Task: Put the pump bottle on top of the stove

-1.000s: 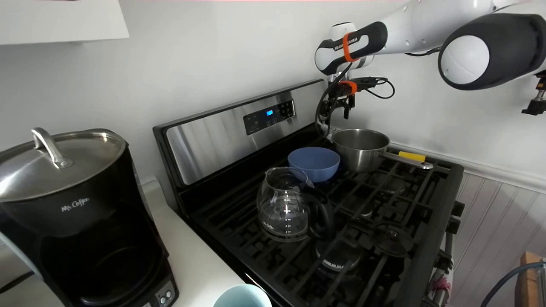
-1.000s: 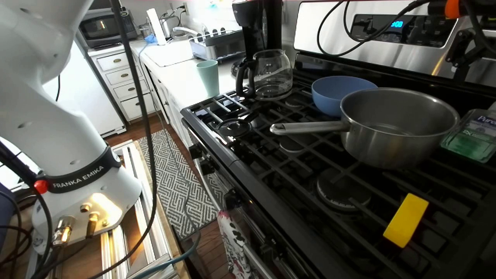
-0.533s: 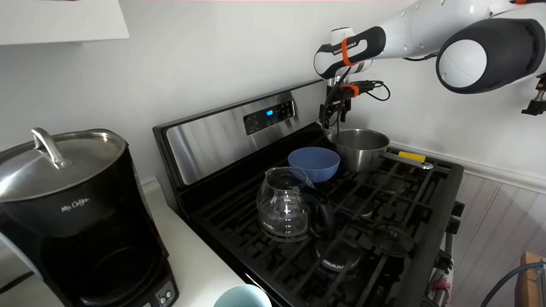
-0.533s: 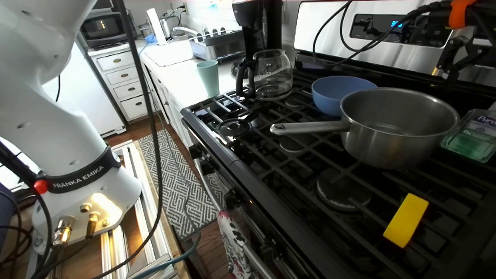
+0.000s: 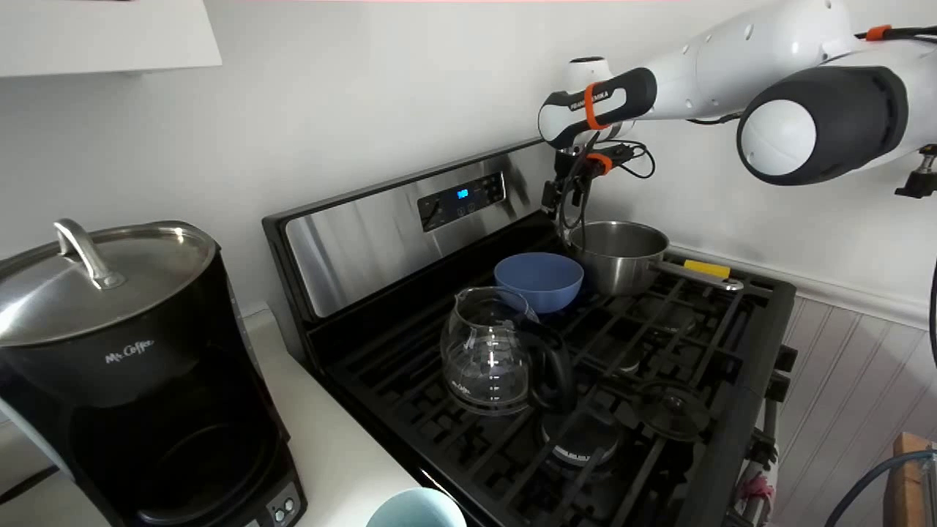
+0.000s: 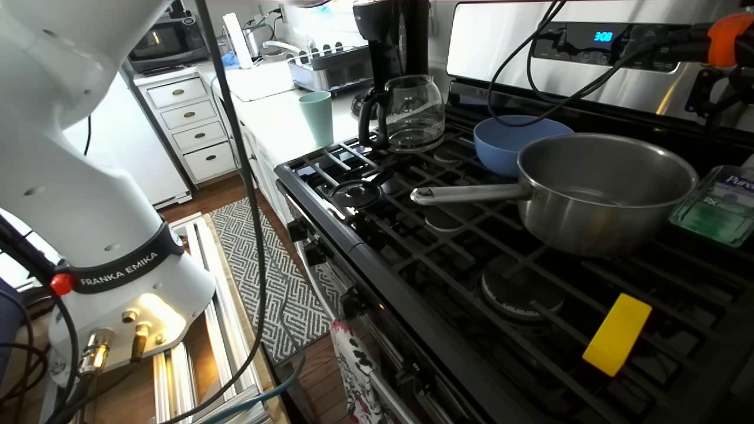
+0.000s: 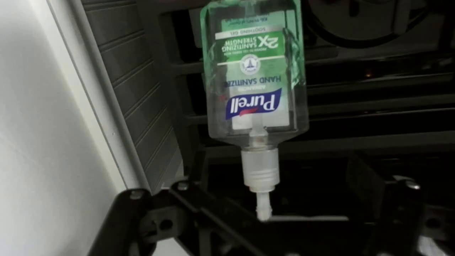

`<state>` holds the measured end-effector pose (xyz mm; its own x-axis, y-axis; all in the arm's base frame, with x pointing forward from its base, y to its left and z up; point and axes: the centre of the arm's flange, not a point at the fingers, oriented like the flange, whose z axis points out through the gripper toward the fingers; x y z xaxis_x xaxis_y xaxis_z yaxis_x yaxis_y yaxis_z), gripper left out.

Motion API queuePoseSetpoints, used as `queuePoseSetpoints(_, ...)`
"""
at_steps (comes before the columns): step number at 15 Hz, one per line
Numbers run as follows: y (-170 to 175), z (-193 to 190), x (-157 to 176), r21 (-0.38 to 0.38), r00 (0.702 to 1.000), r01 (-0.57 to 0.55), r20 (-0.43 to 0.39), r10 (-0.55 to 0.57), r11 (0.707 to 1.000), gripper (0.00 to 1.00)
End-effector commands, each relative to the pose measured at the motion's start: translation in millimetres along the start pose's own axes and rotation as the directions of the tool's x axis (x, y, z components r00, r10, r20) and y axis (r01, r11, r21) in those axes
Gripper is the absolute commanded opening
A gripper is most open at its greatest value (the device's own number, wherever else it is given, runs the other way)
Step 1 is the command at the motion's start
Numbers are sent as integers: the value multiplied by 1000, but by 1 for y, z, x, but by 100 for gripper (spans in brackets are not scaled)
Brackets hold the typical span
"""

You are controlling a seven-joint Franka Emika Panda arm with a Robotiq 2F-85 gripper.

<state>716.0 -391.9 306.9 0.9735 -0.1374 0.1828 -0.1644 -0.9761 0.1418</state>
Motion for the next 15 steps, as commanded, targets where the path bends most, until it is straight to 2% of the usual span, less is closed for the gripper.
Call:
queuePoseSetpoints(1, 8, 18, 33, 23, 999, 28, -24, -27, 999, 100)
queuePoseSetpoints(2, 8, 22, 35, 26, 999, 31, -20, -30, 999, 100)
queuePoseSetpoints(3, 9, 25, 37, 26, 999, 32, -19, -32, 999, 83)
queuePoseSetpoints(4, 9, 28, 39, 25, 999, 31, -22, -31, 999, 74)
queuePoseSetpoints(13, 17, 29, 39, -7, 999, 29, -36, -29, 1000, 10)
queuePoseSetpoints(14, 16, 28, 38, -10, 999, 34, -36, -35, 999, 6)
queuePoseSetpoints(15, 16, 27, 36, -8, 999, 38, -35, -38, 999, 8)
